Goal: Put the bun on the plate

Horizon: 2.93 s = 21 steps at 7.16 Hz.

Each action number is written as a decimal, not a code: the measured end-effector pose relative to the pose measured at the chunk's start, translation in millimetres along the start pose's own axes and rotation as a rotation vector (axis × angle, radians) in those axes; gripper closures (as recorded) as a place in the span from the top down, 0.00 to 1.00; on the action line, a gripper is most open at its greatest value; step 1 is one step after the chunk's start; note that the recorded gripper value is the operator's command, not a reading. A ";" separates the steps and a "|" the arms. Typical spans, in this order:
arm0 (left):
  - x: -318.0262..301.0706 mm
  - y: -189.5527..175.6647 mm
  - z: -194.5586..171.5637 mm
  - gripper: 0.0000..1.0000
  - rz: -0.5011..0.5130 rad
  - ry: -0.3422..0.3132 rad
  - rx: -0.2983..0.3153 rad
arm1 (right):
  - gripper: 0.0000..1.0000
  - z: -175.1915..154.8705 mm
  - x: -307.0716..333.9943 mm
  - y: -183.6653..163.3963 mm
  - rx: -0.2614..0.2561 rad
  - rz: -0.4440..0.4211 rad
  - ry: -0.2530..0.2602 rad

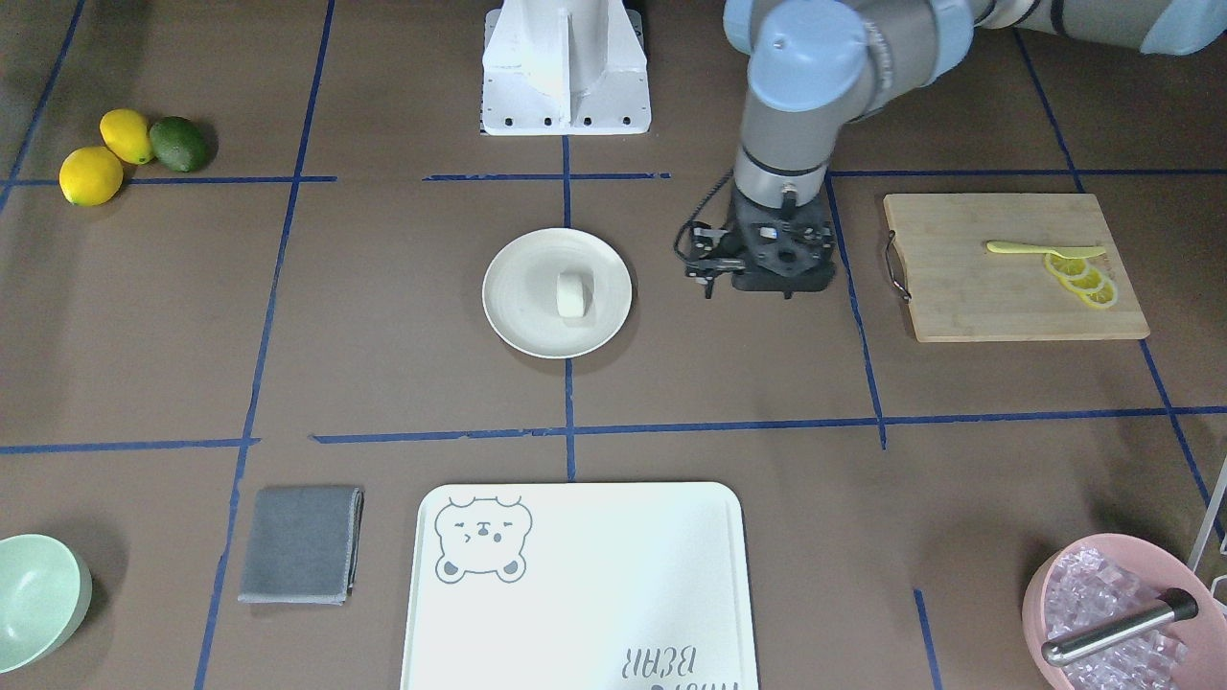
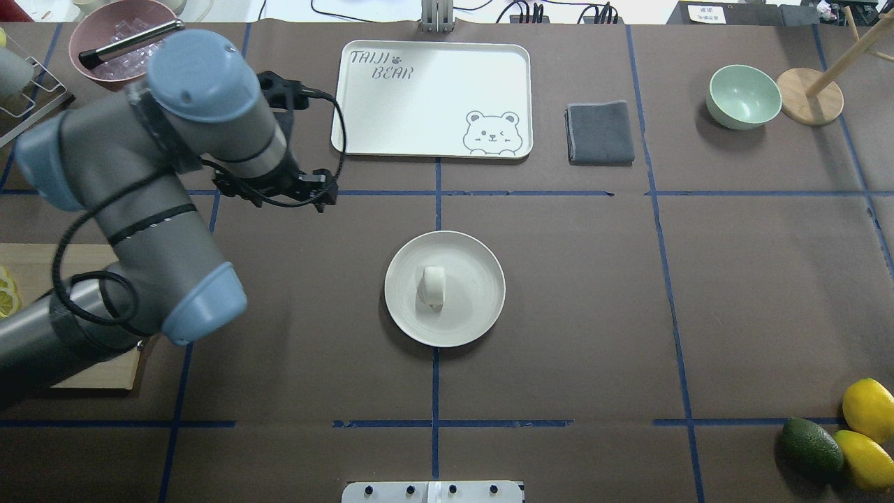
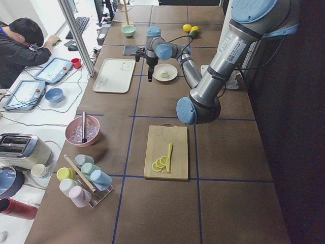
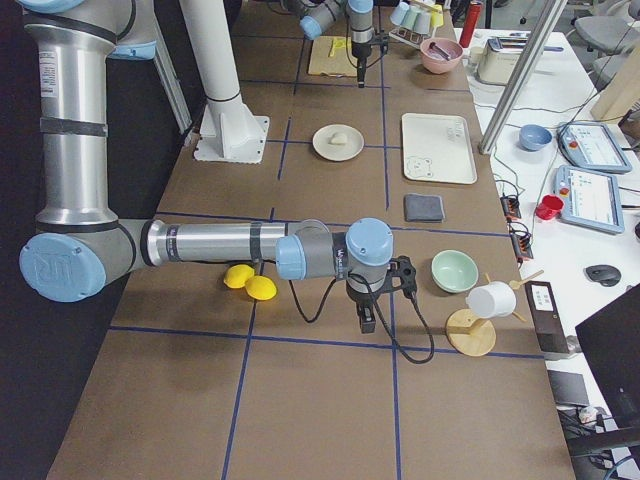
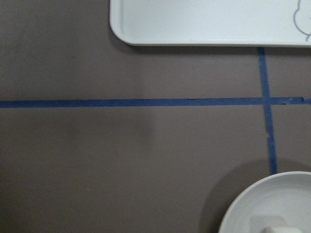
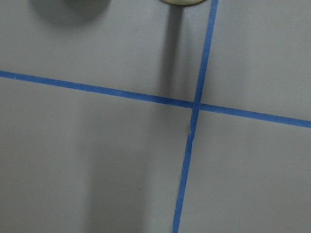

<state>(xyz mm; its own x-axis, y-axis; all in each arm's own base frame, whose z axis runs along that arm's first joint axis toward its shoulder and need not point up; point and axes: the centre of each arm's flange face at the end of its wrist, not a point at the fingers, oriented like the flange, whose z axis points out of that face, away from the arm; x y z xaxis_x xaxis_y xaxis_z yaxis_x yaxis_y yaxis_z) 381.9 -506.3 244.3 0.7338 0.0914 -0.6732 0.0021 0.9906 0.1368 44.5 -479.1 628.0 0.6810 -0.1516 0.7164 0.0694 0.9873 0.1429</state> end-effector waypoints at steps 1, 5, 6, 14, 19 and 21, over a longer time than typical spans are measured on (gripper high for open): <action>-62.9 -16.2 -6.5 0.99 0.047 -0.016 -0.017 | 0.99 3.3 9.1 3.5 -0.006 0.009 -0.003; -313.6 -50.2 -57.2 1.00 0.175 -0.066 -0.127 | 0.99 4.7 22.8 10.7 -0.008 0.025 -0.023; -382.6 -43.6 -56.0 1.00 0.176 -0.045 -0.160 | 0.99 4.6 23.1 11.2 -0.007 0.029 -0.032; -621.9 75.2 3.1 1.00 -0.008 0.076 -0.082 | 0.99 2.9 22.8 10.6 -0.002 0.030 -0.038; -615.8 66.0 -5.6 1.00 -0.077 0.065 -0.068 | 0.99 3.6 23.7 11.5 -0.003 0.025 -0.036; -615.4 66.3 -5.9 1.00 -0.071 0.066 -0.066 | 0.99 3.8 24.0 11.6 -0.004 0.025 -0.035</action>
<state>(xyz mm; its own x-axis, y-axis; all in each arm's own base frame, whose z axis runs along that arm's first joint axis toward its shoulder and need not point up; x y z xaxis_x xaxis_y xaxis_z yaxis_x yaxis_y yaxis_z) -73.6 -496.3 663.3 0.6871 0.0255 -0.7261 0.0058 0.9992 0.0406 58.9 -471.5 649.4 0.6569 -0.1285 0.7429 0.0556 0.9909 0.1223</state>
